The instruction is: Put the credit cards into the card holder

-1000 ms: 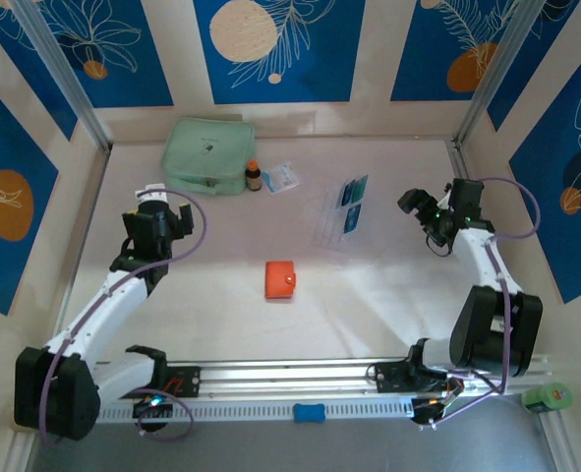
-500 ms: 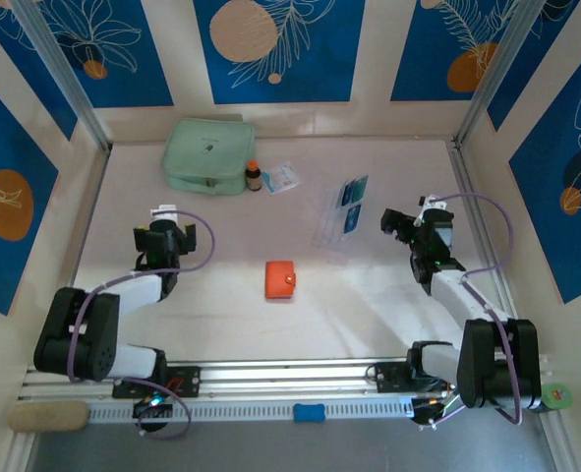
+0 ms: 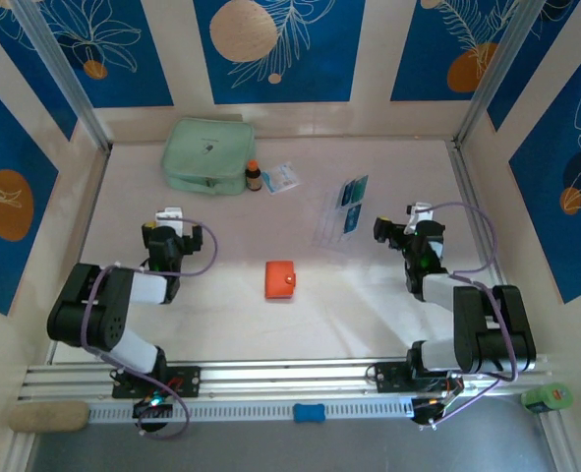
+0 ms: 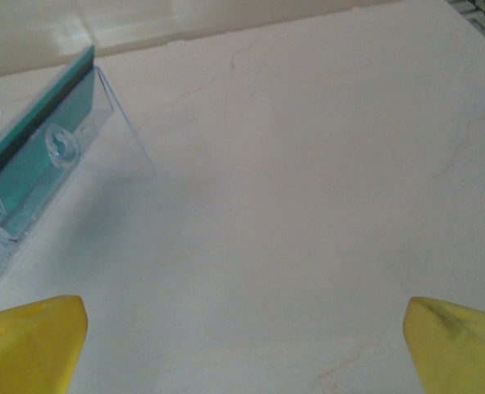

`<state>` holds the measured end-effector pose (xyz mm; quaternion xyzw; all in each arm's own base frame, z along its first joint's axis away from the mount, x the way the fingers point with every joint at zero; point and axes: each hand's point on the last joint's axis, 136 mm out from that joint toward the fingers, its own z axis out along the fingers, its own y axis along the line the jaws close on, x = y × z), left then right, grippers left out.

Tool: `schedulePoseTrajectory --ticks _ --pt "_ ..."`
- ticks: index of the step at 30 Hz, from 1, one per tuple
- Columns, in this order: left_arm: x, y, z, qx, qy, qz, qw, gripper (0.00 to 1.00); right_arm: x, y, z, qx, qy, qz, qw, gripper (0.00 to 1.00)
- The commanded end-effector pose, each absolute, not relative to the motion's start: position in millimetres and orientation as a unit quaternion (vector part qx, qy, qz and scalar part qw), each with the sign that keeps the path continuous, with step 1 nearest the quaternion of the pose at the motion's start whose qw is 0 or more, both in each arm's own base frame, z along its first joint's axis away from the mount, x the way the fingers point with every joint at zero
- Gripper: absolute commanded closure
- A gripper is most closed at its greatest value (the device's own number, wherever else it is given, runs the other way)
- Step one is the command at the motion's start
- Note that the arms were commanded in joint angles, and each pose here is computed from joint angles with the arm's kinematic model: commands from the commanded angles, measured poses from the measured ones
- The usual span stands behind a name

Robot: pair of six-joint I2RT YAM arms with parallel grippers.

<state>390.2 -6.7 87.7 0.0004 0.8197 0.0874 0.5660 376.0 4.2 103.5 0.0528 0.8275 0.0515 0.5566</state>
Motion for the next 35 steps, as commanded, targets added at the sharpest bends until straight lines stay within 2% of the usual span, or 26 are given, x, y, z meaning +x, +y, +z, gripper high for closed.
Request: schedulePoseTrajectory --ticks 1,10,35 --pt "393 -10 95 0.013 0.804 0.075 0.590 0.00 383 12 112 0.026 0.806 0.061 0.588 0.01" --pt "396 -11 92 0.014 0.812 0.059 0.580 0.00 397 16 93 0.019 0.827 0.061 0.559 0.01" --pt "398 -9 89 0.011 0.818 0.050 0.574 0.00 397 18 94 0.014 0.826 0.061 0.561 0.01"
